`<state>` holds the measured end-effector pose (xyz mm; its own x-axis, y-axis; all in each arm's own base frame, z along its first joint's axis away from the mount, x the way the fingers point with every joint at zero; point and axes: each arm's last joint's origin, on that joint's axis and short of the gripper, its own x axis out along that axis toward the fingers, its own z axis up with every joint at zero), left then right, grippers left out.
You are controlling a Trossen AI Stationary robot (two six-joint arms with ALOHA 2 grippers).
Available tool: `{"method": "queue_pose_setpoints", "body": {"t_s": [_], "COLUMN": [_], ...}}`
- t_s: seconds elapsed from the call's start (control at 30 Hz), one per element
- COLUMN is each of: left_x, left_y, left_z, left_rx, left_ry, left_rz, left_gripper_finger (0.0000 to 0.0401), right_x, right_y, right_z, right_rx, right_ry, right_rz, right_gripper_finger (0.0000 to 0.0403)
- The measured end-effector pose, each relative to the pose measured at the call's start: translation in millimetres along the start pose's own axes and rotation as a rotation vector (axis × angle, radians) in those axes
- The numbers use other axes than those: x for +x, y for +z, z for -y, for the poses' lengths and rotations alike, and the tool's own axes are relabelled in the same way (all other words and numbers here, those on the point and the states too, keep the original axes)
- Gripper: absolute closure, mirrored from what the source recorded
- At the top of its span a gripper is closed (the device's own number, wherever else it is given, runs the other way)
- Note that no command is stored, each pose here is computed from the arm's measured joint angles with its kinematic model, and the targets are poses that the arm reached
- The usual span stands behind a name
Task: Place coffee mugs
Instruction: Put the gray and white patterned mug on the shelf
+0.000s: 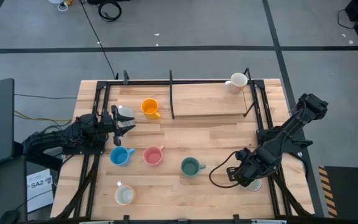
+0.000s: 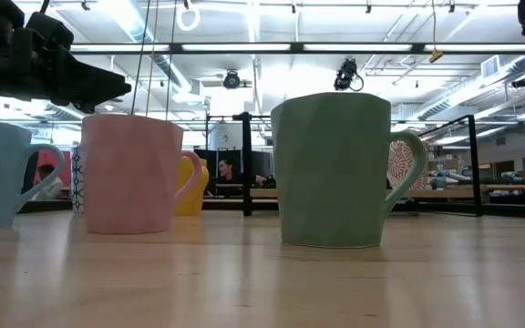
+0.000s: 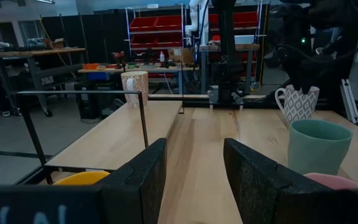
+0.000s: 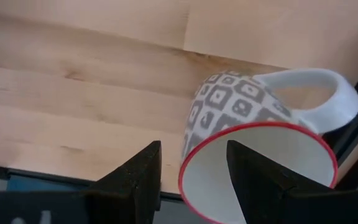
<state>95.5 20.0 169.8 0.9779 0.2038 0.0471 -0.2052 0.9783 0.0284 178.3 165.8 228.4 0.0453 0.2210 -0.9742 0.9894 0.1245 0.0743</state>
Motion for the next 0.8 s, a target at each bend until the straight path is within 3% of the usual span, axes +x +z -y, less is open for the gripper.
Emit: {"method": "queue_pose_setpoints", "body": {"t_s": [0.33, 0.8], "left_x": [0.0, 0.0], "left_y": [0.0, 0.0], "left_z": [0.0, 0.0], "left_rx": [0.000, 0.000], "left_ry": [0.000, 0.000], "left_rz": [0.000, 0.000], "left_gripper_finger": [0.0234, 0.0234], "right_x": [13.3, 12.6], "right_y": [4.7, 6.1], "right_z": [4.5, 4.8], "right_rx": [0.005, -0.073], "right_ry": [-0.032, -0.027], "right_rz": [-0.028, -0.007], "right_gripper_finger": [0.0241, 0.0380]}}
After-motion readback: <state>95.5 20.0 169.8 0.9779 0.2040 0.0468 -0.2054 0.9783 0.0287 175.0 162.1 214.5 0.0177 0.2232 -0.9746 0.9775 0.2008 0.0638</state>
